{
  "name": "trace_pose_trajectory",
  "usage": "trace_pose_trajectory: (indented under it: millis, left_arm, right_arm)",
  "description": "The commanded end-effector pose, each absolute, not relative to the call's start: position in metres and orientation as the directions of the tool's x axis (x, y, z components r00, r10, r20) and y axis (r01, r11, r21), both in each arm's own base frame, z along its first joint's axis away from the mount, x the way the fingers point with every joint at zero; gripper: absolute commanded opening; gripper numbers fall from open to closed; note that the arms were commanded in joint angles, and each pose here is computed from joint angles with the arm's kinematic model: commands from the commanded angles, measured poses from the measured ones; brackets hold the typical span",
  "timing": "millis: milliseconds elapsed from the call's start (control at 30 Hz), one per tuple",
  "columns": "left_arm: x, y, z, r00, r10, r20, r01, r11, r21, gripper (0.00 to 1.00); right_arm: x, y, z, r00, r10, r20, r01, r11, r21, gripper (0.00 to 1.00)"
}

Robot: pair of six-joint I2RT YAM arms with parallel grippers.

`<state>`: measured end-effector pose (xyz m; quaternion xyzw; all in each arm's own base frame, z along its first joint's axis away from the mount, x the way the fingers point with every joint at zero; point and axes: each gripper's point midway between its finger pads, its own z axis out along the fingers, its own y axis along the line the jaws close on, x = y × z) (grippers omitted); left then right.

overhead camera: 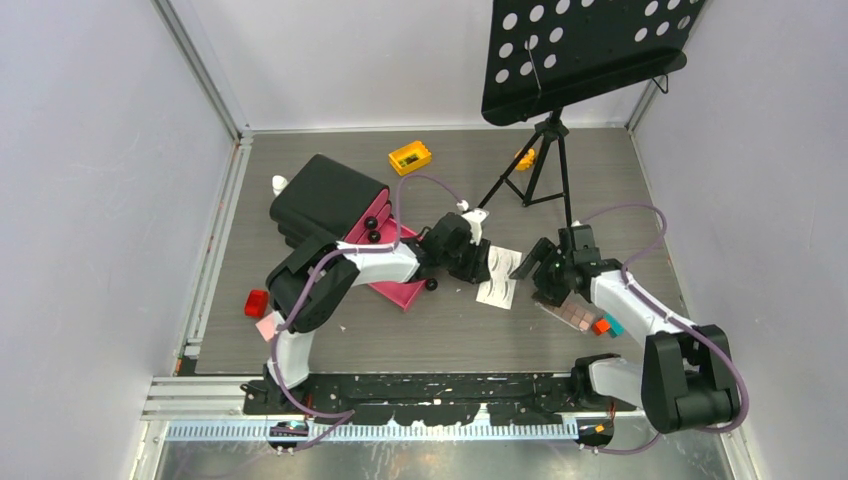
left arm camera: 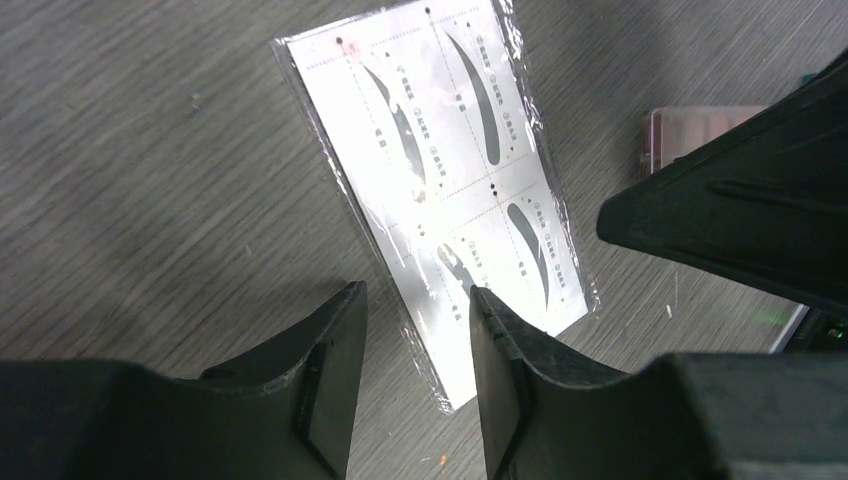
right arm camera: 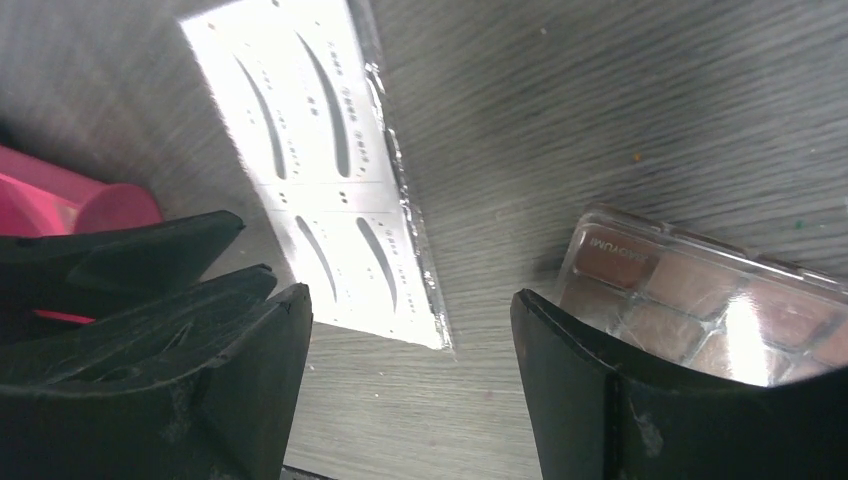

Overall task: Organize the makeup
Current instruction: Pick up the makeup tool from the center of the board.

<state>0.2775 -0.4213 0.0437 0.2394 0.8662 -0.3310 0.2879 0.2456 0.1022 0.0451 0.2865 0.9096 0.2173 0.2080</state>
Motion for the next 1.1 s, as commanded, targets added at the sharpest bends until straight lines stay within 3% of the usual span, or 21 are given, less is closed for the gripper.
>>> trace_pose_trajectory:
  millis: [0, 267, 500, 767, 1067]
  left_arm:
    - [0.271, -0.429, 0.038, -0.697, 0.278, -0.661, 0.644, 0.649, -0.405, 0.43]
    - [0.263, -0.425, 0.017, -0.705, 0.313, -0.637, 0.647, 0.651, -0.396, 0.39]
    - [0.261, -0.424, 0.012, -0.709, 0.315, -0.631, 0.644, 0.652, -0.399, 0.38]
    - [0.261, -0.424, 0.012, -0.707, 0.319, -0.632, 0.648, 0.651, -0.397, 0.38]
    - [0.262, -0.424, 0.014, -0.704, 0.315, -0.637, 0.648, 0.652, -0.394, 0.38]
  right_arm:
    - [0.236, 0.109, 0.035, -0.793, 0.579, -0.19, 0.43, 0.753, 0.498, 0.77]
    - [0.235, 0.111, 0.016, -0.793, 0.589, -0.158, 0.453, 0.743, 0.493, 0.73]
    - [0.239, 0.109, -0.002, -0.762, 0.628, -0.158, 0.488, 0.717, 0.499, 0.45]
    - [0.24, 0.11, -0.012, -0.75, 0.642, -0.158, 0.495, 0.704, 0.51, 0.29]
    - [0.244, 0.11, -0.002, -0.743, 0.64, -0.196, 0.466, 0.705, 0.535, 0.0]
